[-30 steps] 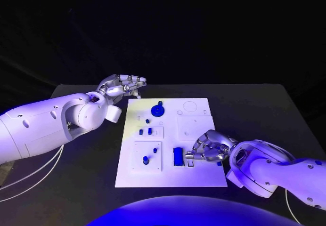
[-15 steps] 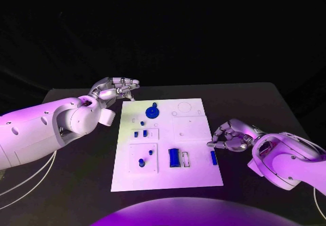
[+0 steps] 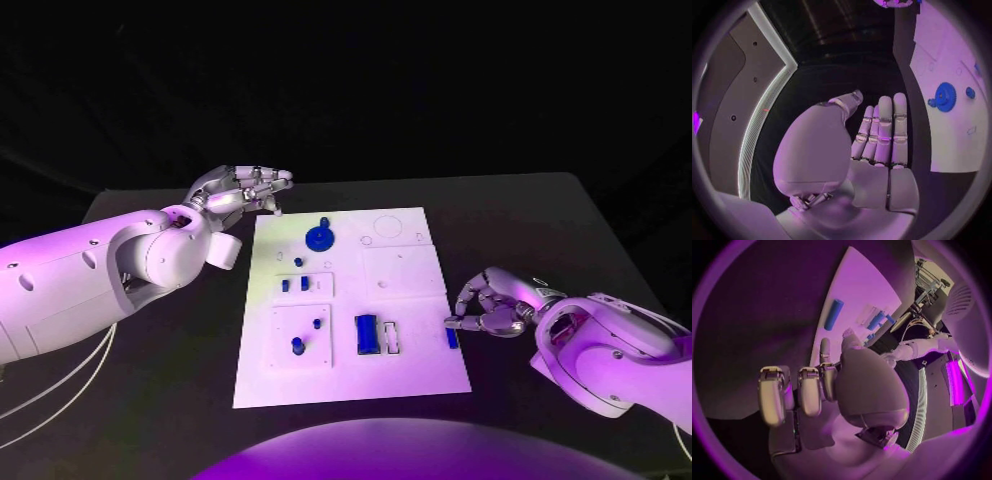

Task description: Assemble the parts on the task board

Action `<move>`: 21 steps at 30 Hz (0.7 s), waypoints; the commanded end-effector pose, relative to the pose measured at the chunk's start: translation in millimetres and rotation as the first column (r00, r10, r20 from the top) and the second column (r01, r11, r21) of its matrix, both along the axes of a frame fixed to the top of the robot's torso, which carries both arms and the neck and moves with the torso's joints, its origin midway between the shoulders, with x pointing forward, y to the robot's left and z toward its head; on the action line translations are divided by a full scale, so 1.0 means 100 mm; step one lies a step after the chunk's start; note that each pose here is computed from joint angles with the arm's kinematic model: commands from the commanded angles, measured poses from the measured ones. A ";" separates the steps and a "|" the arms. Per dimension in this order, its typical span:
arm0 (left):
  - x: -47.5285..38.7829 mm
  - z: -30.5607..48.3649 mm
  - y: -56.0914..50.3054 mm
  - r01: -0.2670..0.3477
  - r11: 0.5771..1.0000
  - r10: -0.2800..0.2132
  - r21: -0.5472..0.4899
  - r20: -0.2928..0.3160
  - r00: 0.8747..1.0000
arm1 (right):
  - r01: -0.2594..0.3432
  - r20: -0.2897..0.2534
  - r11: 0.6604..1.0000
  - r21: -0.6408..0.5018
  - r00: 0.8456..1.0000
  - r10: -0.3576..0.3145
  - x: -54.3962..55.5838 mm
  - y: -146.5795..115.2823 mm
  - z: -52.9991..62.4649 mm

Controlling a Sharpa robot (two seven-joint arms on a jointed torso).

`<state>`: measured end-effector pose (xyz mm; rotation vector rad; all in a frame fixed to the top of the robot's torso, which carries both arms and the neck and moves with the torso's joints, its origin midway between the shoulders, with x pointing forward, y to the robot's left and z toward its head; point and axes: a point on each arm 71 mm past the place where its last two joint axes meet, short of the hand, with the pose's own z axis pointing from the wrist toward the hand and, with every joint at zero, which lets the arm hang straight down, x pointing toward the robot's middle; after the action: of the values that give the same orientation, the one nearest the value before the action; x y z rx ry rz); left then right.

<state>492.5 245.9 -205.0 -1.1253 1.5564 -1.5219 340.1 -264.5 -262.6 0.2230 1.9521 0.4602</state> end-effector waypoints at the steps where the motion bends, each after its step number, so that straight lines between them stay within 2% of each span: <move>1: -0.002 0.014 -0.01 0.007 1.000 -0.007 -0.009 0.014 1.000 | -0.026 -0.017 0.998 -0.055 1.000 0.025 -0.03 0.02 -0.05; 6: -0.003 0.014 -0.01 0.007 1.000 -0.007 -0.008 0.014 1.000 | -0.030 -0.036 0.998 -0.063 0.999 0.028 -0.05 0.04 -0.11; 21: -0.005 0.012 0.00 0.008 1.000 -0.008 -0.007 0.011 1.000 | -0.050 -0.060 0.995 -0.090 0.997 0.045 -0.07 0.07 -0.19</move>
<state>492.4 247.4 -205.1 -1.1262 1.5551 -1.5195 335.2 -258.7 -279.5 0.1693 2.0120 0.4162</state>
